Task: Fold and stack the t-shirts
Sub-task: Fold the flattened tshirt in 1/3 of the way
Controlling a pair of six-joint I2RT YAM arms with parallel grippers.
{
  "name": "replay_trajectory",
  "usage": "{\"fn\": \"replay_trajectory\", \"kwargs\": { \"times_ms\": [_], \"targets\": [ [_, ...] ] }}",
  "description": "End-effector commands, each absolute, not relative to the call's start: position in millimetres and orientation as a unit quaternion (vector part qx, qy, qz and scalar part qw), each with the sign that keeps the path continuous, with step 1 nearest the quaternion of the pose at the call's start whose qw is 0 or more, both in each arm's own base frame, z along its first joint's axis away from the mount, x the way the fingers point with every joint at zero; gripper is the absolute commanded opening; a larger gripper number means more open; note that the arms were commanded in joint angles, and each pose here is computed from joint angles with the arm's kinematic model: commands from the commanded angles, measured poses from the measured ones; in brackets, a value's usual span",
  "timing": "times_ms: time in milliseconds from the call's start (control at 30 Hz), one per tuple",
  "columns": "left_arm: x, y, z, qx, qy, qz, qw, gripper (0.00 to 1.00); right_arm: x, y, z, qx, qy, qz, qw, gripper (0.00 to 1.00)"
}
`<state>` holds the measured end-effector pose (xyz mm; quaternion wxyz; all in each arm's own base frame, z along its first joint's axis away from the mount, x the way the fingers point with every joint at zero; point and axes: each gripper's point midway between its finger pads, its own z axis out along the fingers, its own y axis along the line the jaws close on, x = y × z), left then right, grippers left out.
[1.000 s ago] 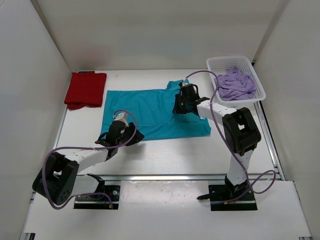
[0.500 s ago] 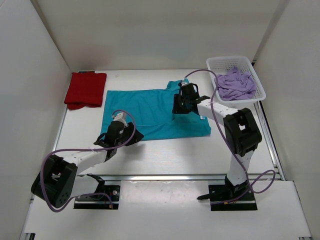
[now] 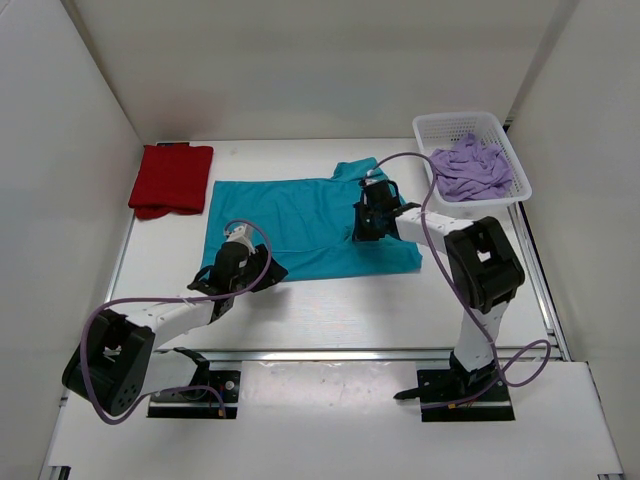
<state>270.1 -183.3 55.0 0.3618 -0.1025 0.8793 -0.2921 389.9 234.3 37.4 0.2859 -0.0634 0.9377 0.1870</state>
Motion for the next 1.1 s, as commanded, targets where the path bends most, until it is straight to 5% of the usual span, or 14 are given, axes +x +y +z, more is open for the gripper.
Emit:
{"fn": "replay_trajectory", "kwargs": {
  "times_ms": [0,733,1000,1067],
  "targets": [
    [269.1,-183.9,59.4,-0.099,0.874,-0.302,0.367,0.56,406.4,254.1,56.5,-0.074,0.923,0.206,0.317,0.00],
    [277.4,-175.4,66.6,-0.101,0.872,-0.292,0.379,0.56,424.3,279.8,52.1,-0.111,0.921,0.216,0.306,0.00],
    [309.9,-185.0,77.8,-0.077,0.880,-0.261,0.389,0.59,407.9,276.3,126.3,-0.129,0.885,0.253,0.370,0.40],
    [311.3,-186.3,64.8,-0.061,0.895,-0.235,0.374,0.58,400.7,262.3,125.1,-0.119,0.888,0.244,0.372,0.32]
  ]
}}
